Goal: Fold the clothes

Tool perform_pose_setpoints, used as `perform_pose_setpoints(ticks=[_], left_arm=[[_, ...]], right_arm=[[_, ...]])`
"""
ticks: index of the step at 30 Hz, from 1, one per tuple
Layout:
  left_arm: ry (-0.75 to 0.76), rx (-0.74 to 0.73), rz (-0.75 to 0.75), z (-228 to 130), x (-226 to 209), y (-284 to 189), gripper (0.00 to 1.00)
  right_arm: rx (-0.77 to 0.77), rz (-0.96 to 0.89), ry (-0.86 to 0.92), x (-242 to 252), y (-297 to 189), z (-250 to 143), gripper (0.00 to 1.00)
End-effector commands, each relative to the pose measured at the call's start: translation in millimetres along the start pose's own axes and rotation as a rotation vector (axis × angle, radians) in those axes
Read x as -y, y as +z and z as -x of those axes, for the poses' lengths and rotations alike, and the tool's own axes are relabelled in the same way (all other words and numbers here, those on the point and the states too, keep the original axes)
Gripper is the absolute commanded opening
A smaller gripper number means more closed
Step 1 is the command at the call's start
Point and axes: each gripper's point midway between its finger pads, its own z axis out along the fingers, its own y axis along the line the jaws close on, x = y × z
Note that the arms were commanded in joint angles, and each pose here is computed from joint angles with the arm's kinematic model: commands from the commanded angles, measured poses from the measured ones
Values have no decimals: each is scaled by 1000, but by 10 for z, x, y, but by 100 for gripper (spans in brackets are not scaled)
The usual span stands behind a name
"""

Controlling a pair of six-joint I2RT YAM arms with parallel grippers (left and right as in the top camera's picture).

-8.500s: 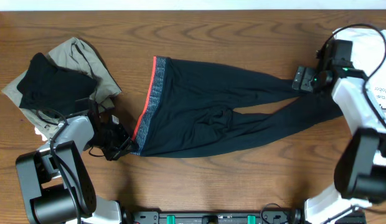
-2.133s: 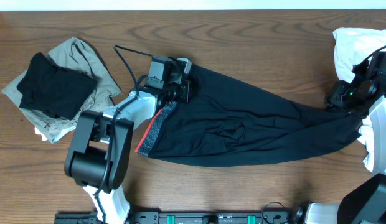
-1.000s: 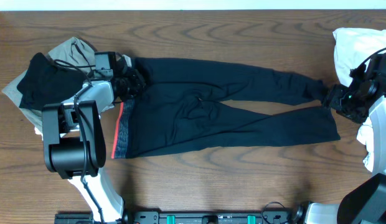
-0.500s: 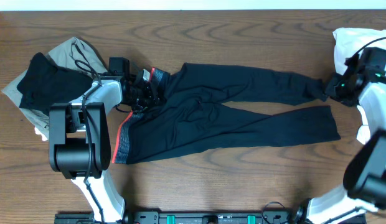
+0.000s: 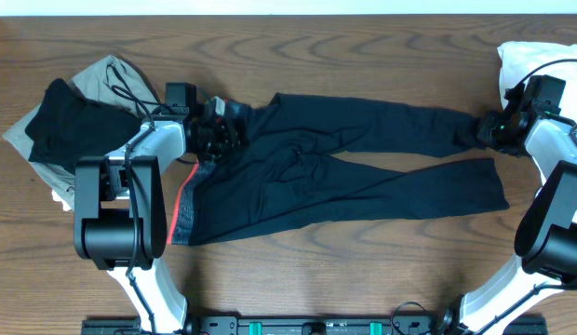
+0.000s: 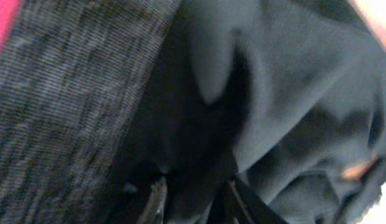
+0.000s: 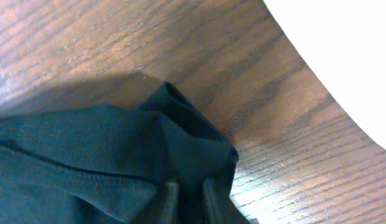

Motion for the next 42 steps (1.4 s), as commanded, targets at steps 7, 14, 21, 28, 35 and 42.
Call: perform_pose_setpoints(ticks=[7, 14, 21, 28, 35, 42], left_arm=[[-224, 184, 200, 291, -748, 140, 49], [-251, 144, 222, 181, -810, 134, 50], [-255, 109, 238, 90, -840, 136, 50], [-260, 100, 243, 64, -848, 136, 50], [-261, 109, 273, 70, -900, 121, 50], [-261, 111, 275, 74, -904, 119, 50]], right_arm=[[24, 10, -13, -48, 41, 49, 1], [195, 79, -41, -213, -131, 493, 1], [424, 287, -125, -673, -680, 1090, 1], [535, 331, -158, -812, -995, 1430, 1], [489, 123, -57, -421, -848, 1365, 1], [457, -4, -44, -195, -792, 1291, 1]])
